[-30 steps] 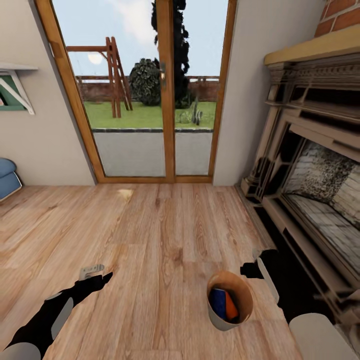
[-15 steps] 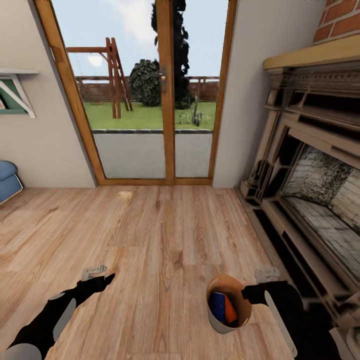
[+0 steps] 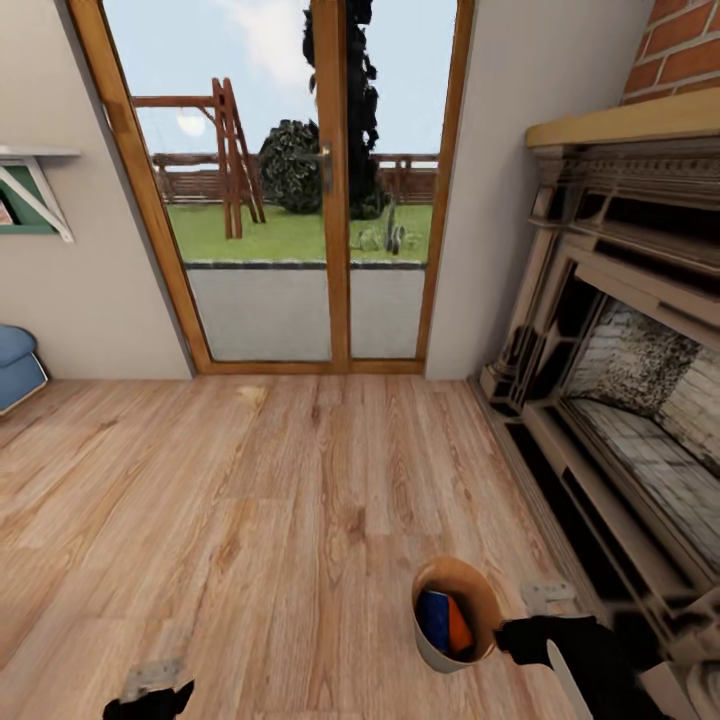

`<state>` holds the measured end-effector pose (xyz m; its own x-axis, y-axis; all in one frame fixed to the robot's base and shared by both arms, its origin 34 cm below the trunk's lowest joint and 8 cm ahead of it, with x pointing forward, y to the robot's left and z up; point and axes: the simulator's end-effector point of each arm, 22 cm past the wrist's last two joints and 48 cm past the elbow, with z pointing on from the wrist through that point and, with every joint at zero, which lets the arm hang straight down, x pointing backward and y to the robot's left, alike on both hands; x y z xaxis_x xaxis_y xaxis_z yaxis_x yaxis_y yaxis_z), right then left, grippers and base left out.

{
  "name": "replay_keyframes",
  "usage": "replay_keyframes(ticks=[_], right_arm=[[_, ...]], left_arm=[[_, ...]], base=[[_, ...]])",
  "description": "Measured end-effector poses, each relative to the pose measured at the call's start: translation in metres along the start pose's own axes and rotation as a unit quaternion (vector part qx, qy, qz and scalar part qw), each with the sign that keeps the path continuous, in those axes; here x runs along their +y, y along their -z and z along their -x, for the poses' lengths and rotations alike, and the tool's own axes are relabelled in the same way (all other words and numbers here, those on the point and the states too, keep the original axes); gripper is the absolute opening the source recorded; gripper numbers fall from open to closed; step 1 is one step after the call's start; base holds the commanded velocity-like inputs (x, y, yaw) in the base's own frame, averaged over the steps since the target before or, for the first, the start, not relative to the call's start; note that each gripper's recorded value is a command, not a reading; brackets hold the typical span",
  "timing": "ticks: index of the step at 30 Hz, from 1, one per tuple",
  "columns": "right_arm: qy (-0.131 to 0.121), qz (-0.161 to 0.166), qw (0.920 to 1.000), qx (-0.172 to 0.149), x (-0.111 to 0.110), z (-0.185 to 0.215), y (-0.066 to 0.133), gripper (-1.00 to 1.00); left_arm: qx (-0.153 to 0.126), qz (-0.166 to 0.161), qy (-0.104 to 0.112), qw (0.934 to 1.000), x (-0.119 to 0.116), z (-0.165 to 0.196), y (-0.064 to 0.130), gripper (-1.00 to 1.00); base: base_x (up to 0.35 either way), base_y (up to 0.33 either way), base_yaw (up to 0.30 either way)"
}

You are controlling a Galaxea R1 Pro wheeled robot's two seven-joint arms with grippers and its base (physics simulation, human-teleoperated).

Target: Put the three can of soda from the living room inside the tash can in the kitchen.

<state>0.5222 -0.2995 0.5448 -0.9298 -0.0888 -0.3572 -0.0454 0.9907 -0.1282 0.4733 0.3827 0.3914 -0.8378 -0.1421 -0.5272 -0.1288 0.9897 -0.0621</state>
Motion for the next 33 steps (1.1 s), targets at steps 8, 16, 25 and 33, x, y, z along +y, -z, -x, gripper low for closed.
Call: replay_keyframes(ticks=[8,16,25,33], right_arm=[[0.007,-0.005,1.0000,0.005,-0.009,-0.034,0.008,1.00],[0.012,0.000,0.9999,-0.010,-0.004,-0.084,0.020,1.00],[0.013,0.005,0.9996,-0.025,-0.001,-0.122,0.040,1.00],[0.009,0.002,0.9995,-0.030,-0.006,-0.146,0.053,1.00]], left_arm=[[0.016,0.034,-0.019,0.9991,0.032,-0.104,0.046,1.00],[-0.011,0.040,-0.043,0.9982,0.040,-0.136,0.093,1.00],[-0.019,0.042,-0.053,0.9975,0.043,-0.146,0.125,1.00],[-0.011,0.046,-0.055,0.9974,0.046,-0.147,0.143,1.00]], base=[[0.000,0.000,0.000],[0.000,0.000,0.000],[0.000,0.000,0.000],[0.000,0.000,0.000]])
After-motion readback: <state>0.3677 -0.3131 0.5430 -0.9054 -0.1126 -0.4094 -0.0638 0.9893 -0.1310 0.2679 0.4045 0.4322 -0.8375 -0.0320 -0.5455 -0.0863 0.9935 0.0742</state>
